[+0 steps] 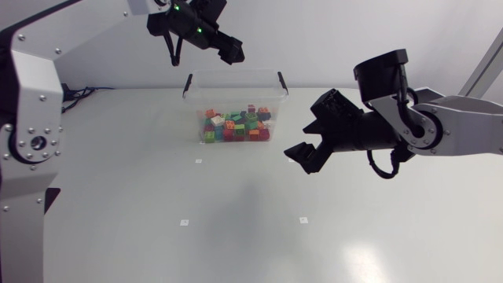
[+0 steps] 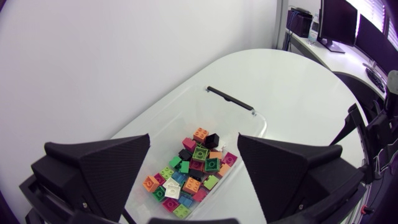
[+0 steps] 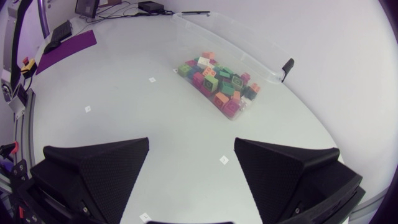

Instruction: Place the duplo bricks in the container

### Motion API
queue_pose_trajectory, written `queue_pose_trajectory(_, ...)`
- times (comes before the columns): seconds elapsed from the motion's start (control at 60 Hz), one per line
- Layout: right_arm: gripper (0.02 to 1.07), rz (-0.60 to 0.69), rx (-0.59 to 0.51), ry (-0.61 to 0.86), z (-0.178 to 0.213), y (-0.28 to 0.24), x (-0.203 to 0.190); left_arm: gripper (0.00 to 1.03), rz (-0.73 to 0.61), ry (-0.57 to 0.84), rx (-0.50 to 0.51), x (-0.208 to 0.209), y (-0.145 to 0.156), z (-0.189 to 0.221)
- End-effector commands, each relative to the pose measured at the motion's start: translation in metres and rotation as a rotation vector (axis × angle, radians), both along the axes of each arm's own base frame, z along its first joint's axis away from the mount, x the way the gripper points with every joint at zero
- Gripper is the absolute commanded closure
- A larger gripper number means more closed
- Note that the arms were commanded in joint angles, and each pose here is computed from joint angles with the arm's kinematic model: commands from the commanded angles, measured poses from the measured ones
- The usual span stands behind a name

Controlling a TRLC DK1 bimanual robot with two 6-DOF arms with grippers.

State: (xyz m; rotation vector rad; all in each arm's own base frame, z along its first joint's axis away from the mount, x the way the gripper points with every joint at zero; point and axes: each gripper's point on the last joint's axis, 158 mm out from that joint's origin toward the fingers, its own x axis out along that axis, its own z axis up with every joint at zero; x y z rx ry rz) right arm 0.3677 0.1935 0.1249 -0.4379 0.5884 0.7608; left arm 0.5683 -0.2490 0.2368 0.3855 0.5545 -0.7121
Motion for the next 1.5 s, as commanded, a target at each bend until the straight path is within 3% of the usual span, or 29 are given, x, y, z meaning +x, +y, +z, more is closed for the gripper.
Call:
queue_pose_trajectory(0.0,0.08,-0.022,-0.008,-0.010,-0.001,-0.011,-0.003,0.04,0.005,0.003,0.018,-0.010,0.008,0.002)
queue_pose_trajectory(0.3,0.08,-0.134,0.005,-0.076,0.018,-0.044,0.003,0.04,0.078,-0.074,0.021,-0.034,0.048,0.010)
queue_pose_trajectory(0.55,0.08,-0.259,0.002,-0.140,0.028,-0.077,0.012,0.04,0.162,-0.096,0.021,-0.054,0.097,0.002)
queue_pose_trajectory(0.867,0.07,-0.415,0.030,-0.206,0.043,-0.114,0.008,0.04,0.318,-0.220,0.008,-0.080,0.162,0.004)
queue_pose_trajectory(1.483,0.07,-0.590,-0.007,-0.350,0.058,-0.174,-0.017,0.04,0.475,-0.285,0.026,-0.145,0.230,-0.016)
